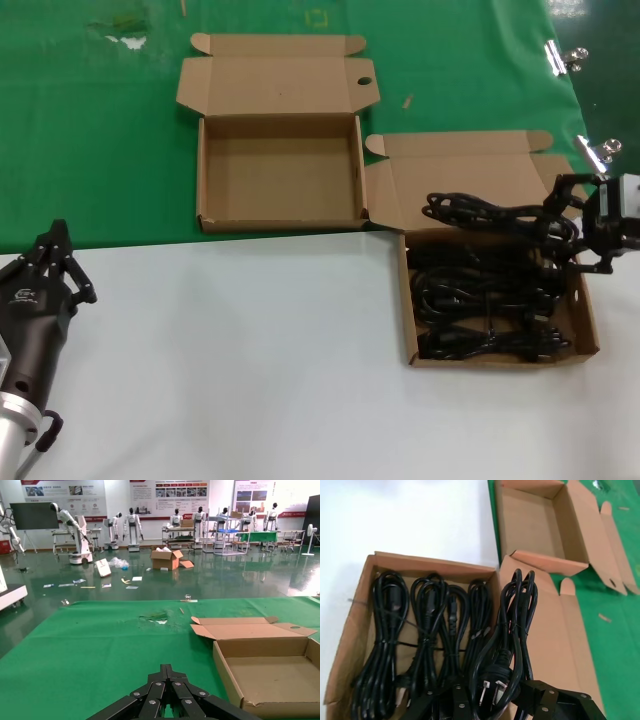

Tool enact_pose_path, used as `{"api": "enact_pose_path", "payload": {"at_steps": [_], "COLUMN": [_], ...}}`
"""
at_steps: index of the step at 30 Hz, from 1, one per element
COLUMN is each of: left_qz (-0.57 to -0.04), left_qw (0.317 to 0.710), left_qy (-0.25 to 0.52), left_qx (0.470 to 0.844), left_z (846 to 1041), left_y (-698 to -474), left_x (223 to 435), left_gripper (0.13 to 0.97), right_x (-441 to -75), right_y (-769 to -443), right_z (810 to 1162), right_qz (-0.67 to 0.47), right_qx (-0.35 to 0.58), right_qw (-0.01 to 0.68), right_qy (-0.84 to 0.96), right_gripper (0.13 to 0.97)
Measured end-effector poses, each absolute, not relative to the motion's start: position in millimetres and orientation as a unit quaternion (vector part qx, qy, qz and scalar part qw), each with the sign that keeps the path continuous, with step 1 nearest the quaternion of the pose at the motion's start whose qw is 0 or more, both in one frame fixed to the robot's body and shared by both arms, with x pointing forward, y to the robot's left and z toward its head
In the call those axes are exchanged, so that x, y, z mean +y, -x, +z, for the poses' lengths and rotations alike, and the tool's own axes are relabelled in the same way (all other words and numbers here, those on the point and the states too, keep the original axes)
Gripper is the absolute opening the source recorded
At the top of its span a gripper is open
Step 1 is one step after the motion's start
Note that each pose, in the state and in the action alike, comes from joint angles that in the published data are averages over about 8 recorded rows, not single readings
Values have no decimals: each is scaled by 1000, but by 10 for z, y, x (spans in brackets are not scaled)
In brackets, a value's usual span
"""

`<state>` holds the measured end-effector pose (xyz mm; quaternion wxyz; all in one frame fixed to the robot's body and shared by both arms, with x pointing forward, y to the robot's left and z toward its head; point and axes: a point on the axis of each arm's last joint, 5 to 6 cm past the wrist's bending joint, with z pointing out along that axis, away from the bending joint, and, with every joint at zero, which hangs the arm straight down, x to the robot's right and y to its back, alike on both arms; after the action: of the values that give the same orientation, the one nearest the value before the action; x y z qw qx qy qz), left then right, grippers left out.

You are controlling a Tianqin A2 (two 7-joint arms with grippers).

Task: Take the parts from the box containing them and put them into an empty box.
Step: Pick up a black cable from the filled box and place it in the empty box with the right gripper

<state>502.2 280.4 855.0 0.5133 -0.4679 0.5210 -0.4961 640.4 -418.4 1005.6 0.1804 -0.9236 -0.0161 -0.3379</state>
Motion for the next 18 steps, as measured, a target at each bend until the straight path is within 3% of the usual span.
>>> {"api": "enact_pose_path", "payload": {"at_steps": [18], "left_qz": [-496], "left_qw": [513], "left_qy": [468], "left_qx": [521], "left_z": [8550], "left_y": [-5022], "left_x": [2804], "left_gripper": [140], "right_x": [-3742], "right_y": [-6718], "right_z": [10268], "right_qz": [-416], "right_qx": [-87], "right_qw": [202], "right_qy": [882], "right_gripper": [185]}}
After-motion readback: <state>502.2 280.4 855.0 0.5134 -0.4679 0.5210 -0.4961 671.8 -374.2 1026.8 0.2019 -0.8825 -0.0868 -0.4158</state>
